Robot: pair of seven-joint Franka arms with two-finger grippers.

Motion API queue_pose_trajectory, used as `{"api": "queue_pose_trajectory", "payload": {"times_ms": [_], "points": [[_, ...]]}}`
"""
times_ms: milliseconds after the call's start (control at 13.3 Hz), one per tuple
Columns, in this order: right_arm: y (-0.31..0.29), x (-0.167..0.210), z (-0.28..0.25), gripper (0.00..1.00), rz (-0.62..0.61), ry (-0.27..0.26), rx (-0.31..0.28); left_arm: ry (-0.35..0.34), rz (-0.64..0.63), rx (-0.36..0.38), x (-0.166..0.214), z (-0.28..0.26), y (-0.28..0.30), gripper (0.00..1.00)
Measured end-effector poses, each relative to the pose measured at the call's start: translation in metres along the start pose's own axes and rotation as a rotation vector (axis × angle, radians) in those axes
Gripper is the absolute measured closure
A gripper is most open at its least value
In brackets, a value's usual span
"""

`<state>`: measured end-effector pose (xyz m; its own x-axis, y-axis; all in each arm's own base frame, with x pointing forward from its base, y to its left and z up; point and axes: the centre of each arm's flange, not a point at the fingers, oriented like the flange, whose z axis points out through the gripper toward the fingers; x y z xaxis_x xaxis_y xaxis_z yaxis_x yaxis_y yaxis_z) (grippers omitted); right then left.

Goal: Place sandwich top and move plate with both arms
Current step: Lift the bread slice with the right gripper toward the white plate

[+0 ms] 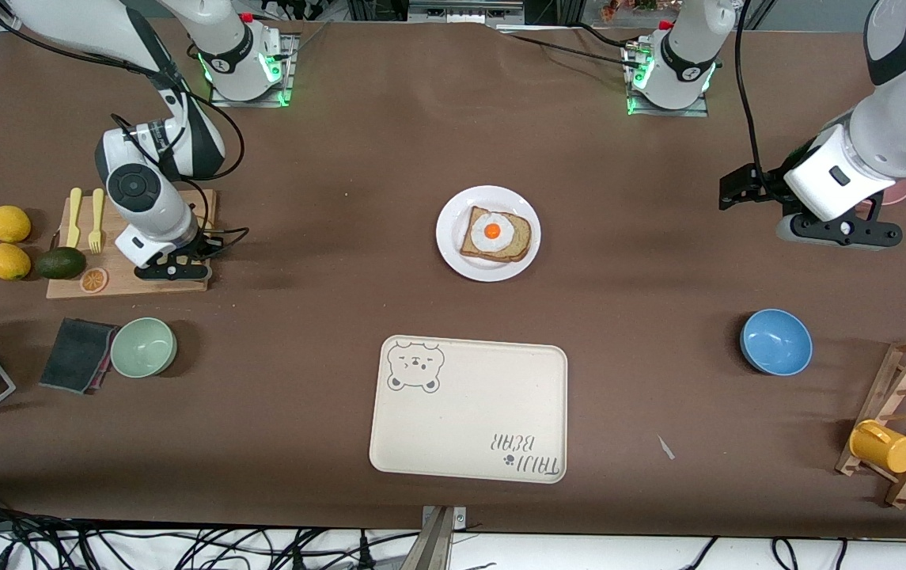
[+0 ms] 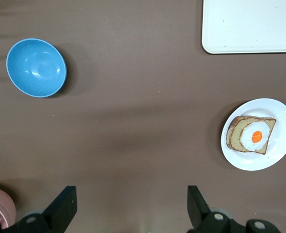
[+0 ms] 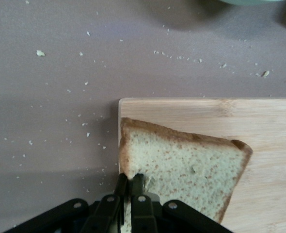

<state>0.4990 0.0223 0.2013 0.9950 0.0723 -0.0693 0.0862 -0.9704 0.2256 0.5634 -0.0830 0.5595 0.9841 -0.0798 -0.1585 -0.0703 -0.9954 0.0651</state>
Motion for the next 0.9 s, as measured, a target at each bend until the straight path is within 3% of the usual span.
{"api": "queue_pose_trajectory", "payload": {"times_ms": [300, 599, 899], "points": [[-0.004, 0.02, -0.037, 0.93, -0.015, 0.051, -0.01, 0.003, 0.002, 0.0, 0.0, -0.001, 0.001, 0.0], [-0.037, 0.055, -0.115, 0.93, -0.055, 0.039, -0.048, 0.004, 0.018, 0.002, 0.0, -0.001, 0.01, 0.0], [-0.099, 0.067, -0.165, 0.93, -0.064, 0.054, 0.053, 0.005, 0.019, 0.002, 0.0, -0.001, 0.011, 0.0]]}}
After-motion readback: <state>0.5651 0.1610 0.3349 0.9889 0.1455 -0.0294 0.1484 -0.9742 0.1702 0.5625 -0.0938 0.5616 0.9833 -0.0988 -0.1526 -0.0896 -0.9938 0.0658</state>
